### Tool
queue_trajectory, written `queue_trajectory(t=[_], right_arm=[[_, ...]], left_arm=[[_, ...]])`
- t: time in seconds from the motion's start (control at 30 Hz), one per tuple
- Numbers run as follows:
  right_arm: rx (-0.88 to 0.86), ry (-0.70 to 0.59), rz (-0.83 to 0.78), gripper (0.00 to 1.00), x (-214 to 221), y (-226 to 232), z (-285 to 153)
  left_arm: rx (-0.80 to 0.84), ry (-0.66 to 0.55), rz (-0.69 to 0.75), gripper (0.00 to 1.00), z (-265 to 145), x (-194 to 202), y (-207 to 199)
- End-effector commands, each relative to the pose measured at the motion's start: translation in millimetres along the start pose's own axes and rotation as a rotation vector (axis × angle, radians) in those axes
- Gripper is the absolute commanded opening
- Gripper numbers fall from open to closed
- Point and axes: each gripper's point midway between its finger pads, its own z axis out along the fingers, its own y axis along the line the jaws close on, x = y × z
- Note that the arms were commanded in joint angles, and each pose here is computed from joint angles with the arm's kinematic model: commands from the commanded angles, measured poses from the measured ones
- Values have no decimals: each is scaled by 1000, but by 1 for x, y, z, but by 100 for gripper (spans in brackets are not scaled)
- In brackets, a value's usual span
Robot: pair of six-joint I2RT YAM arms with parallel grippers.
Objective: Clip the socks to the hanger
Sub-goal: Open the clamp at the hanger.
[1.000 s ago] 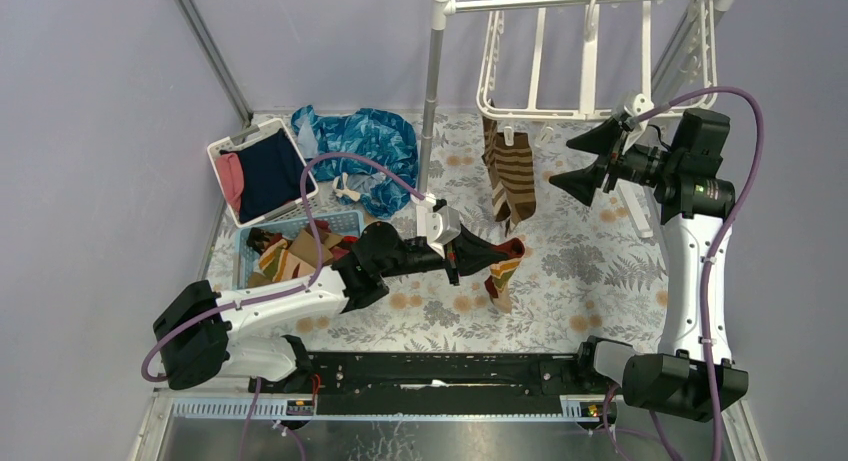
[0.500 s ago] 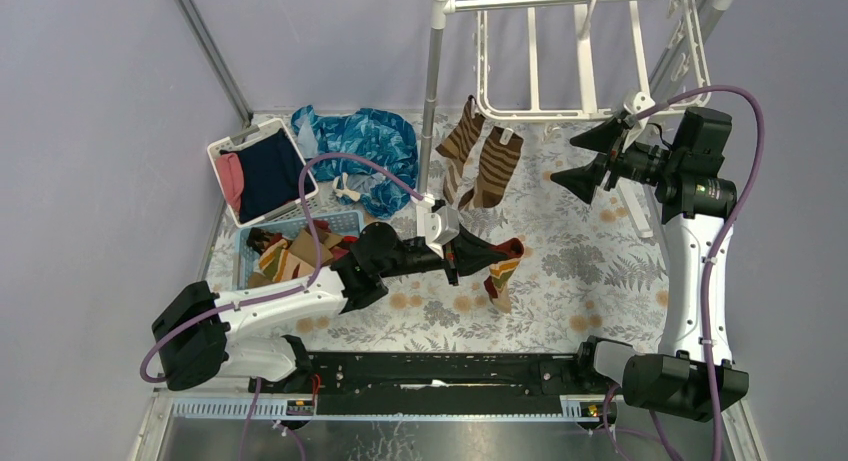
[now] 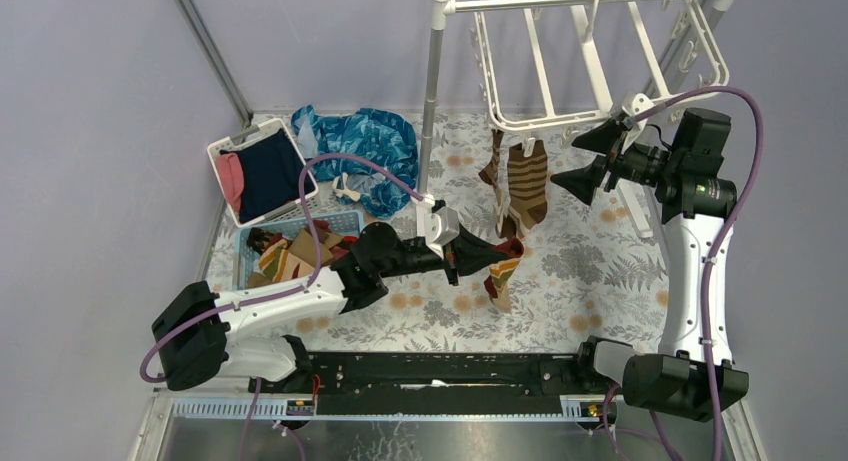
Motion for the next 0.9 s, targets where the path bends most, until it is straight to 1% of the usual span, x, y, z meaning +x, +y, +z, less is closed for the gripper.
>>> queue_trajectory(t=[0.0,0.1,0.33,0.43,0.53,0.7,0.87], right_arm=[[5,7,-55,96,-11,6,-4],[5,35,-62,97,-4,13,-7],[10,149,-39,99,34,40,-20],[-9,169,-26,100,45,54,-23],[-76,147,-11,100,53,74,-22],[-219,82,-86,100,64,102,-19],[-342,34,-108,100,64,124,-12]], left_arm=[[1,-23,44,0,1,-11,-1],[-1,-19,55,0,2,-11,1],[-2,-10,81,0,9,-8,7],[2,-8,84,0,13,-8,10],[-3,-6,86,0,14,-7,15],[-14,10,96,0,14,-3,25],[-34,18,109,0,13,-2,36]])
